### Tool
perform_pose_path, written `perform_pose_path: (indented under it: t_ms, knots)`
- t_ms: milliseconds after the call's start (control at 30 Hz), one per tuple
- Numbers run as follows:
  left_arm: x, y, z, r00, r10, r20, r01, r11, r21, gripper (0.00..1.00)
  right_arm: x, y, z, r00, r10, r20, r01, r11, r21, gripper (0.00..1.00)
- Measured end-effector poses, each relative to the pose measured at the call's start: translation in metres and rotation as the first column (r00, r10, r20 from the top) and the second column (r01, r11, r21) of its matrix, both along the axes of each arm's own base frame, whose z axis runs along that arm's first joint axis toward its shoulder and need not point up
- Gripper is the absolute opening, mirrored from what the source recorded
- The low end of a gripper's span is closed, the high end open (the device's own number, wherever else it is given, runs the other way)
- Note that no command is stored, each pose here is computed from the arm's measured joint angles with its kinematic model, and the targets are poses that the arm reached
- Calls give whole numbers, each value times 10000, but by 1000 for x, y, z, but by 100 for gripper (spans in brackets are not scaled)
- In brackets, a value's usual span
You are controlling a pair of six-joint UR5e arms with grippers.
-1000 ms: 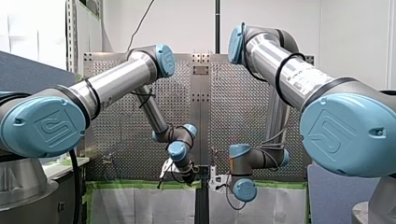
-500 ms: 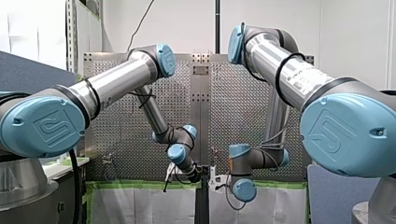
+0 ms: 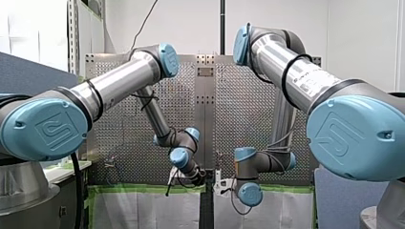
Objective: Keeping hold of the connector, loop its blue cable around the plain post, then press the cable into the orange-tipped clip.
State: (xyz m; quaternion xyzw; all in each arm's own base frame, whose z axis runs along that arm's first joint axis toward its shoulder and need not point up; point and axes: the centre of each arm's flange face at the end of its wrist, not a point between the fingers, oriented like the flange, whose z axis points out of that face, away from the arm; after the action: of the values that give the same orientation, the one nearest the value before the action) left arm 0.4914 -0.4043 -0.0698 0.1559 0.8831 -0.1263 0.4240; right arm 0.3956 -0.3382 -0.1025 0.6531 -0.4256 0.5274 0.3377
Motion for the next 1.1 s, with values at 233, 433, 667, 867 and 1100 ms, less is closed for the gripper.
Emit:
perform_pose_path:
  t_ms: [233,433,667,867,1100]
  knots:
    - [-9,10,5,9995,169,270,-163,9996,-216,1,-1,-5,1,10000,-69,29,69,10000,-35,0]
    - [-23,15,-3,9991,19,417,-14,9999,-130,1,-2,-7,1,9999,-122,8,122,9999,-36,0]
    - [-34,21,8,9969,159,771,-161,9999,14,1,-5,-11,2,9997,-227,29,227,9997,-67,0]
    - [-33,24,21,9925,452,1139,-402,9982,-455,1,-7,-15,2,9995,-323,41,323,9994,-84,0]
    - [-33,21,24,9904,451,1308,-384,9978,-538,1,-10,-20,2,9991,-423,35,423,9991,-83,0]
